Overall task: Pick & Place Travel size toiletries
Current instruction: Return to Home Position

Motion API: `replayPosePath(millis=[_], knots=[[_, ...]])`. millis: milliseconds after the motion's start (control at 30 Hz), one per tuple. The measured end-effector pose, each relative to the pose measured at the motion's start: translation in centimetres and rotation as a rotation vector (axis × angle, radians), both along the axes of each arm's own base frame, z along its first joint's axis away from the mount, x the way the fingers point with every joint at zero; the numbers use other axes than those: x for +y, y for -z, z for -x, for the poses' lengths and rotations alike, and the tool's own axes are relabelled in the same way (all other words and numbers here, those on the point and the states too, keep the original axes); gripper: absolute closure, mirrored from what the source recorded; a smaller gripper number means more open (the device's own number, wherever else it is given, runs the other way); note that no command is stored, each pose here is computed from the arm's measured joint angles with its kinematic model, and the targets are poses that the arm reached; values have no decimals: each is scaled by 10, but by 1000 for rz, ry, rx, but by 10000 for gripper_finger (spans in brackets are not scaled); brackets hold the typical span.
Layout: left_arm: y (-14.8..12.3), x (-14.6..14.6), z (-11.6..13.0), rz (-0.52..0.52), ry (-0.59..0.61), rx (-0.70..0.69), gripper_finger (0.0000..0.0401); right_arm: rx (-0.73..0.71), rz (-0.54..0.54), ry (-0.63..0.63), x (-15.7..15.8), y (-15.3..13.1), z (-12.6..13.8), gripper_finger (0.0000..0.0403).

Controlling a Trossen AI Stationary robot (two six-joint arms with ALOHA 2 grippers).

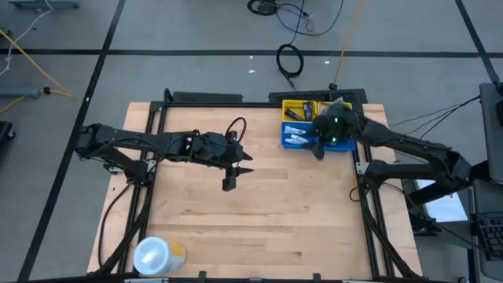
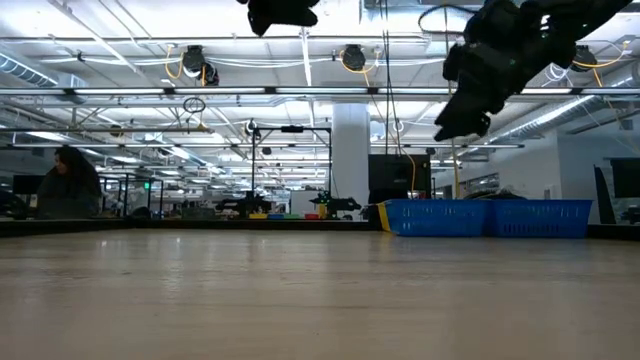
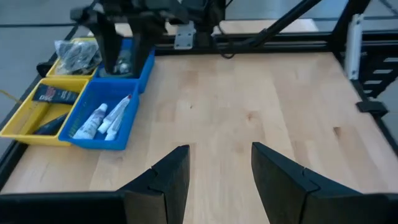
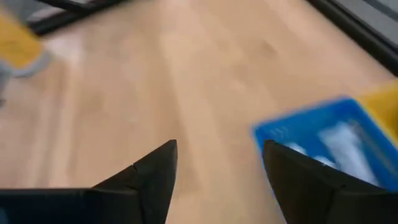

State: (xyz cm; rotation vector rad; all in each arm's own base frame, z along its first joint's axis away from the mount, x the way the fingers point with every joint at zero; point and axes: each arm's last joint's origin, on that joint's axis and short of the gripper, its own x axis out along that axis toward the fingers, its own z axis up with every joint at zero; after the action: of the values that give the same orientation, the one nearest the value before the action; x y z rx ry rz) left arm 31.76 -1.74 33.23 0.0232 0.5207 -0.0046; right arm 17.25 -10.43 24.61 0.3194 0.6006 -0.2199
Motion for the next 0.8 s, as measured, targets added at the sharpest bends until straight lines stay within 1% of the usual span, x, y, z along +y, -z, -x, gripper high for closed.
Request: replayPosePath(millis=[100,200,300,400,467,567,633,733,800], knots=[[-2,-6,1,-11,25,-12,231,-96,23,-100,23,3,-9,183],[-1,-12,1,-31,51,-9,231,-206,47,-188,45,4,-10,201],[-2,-14,2,-63,39,-13,231,-283,101,-198,61,0,-5,219],[-4,-13,4,-89,-6,-22,231,-304,153,-196,71,-3,5,235],[-10,-12,10,-97,-30,-36,231,-331,159,-211,77,-2,11,243],[-17,-11,20,-95,-41,-80,231,-365,141,-232,84,1,19,252],[-12,-10,29,-89,-45,-82,231,-374,119,-249,88,6,24,257],[-1,-8,48,-72,-67,-130,231,-398,105,-279,94,15,30,262],[7,-6,62,-57,-89,-190,231,-433,97,-292,98,19,33,265]])
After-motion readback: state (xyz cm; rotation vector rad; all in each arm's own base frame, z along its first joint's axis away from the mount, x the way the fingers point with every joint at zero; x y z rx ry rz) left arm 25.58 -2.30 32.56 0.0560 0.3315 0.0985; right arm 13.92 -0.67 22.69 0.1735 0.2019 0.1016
